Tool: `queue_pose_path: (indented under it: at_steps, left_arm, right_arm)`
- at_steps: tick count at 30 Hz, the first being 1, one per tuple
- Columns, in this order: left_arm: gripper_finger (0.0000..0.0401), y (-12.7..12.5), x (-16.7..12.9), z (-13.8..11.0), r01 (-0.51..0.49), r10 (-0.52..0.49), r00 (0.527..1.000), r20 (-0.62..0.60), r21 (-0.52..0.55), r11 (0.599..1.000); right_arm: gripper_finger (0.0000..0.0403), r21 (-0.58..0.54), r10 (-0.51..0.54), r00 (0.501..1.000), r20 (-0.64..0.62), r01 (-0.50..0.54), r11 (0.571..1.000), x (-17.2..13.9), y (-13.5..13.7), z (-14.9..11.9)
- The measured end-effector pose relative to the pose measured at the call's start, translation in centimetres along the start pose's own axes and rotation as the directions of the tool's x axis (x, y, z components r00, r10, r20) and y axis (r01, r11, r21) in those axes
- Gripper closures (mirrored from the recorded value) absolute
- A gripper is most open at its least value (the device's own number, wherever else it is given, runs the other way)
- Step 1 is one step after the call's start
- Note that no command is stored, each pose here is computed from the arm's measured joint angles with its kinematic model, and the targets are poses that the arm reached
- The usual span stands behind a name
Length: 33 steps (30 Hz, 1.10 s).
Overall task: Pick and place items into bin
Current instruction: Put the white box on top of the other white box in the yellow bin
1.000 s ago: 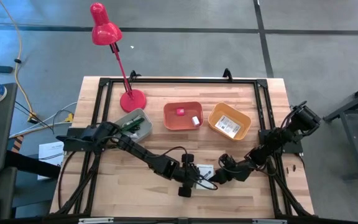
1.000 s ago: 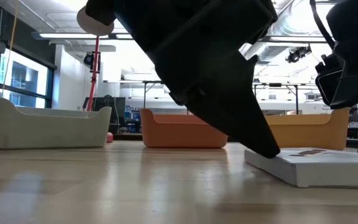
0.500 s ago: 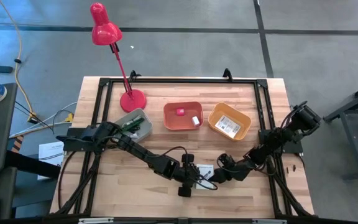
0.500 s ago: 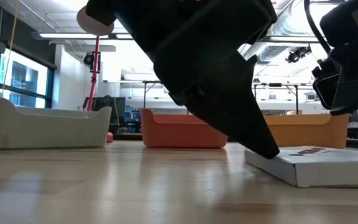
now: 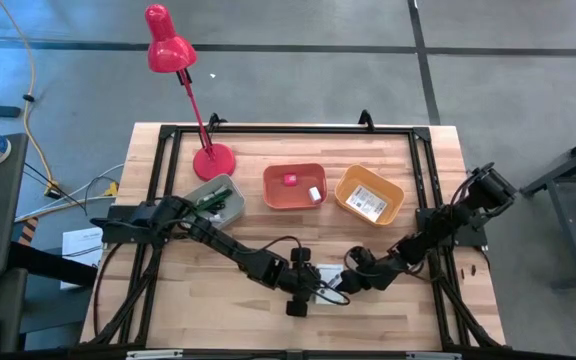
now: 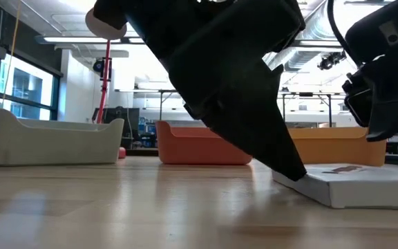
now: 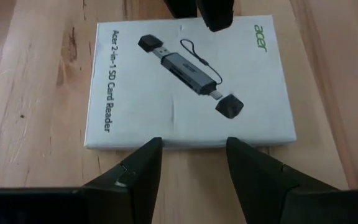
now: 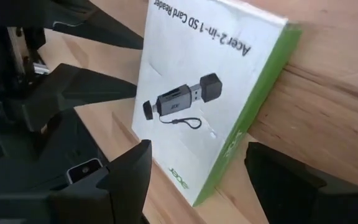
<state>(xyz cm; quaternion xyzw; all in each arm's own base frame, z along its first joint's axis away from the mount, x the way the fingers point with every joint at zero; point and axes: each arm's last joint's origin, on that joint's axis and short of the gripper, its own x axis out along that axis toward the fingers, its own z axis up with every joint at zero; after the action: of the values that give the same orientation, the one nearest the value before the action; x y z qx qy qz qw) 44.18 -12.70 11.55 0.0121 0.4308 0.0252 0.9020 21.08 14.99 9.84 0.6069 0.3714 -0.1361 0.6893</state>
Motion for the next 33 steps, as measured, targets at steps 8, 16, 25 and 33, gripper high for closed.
queue_pose_path:
  at_steps: [8, 16, 25, 33]
  left_arm:
    - [0.0229, 0.0, 0.2, -0.3, -0.011, 0.011, 1.000, -0.012, 0.006, 1.000]
    - [0.0229, 0.2, -0.1, 0.2, -0.043, 0.042, 0.999, 0.033, 0.032, 0.999]
    - [0.0229, -0.1, -0.3, 0.8, 0.000, -0.002, 0.997, 0.080, 0.024, 1.000]
    - [0.0229, 0.1, -1.7, 2.0, -0.015, 0.013, 0.992, 0.129, 0.013, 1.000]
  right_arm:
    - [0.0153, -0.011, -0.032, 0.999, 0.015, 0.032, 0.999, 0.2, 0.7, 0.3]
    - [0.0154, -0.015, -0.034, 0.999, 0.021, 0.035, 0.999, 0.2, 0.7, 0.3]
    - [0.0155, -0.023, -0.038, 0.999, 0.022, 0.038, 0.999, 0.2, 0.6, 0.3]
    - [0.0155, -0.026, -0.032, 0.999, 0.028, 0.033, 0.999, 0.2, 0.7, 0.3]
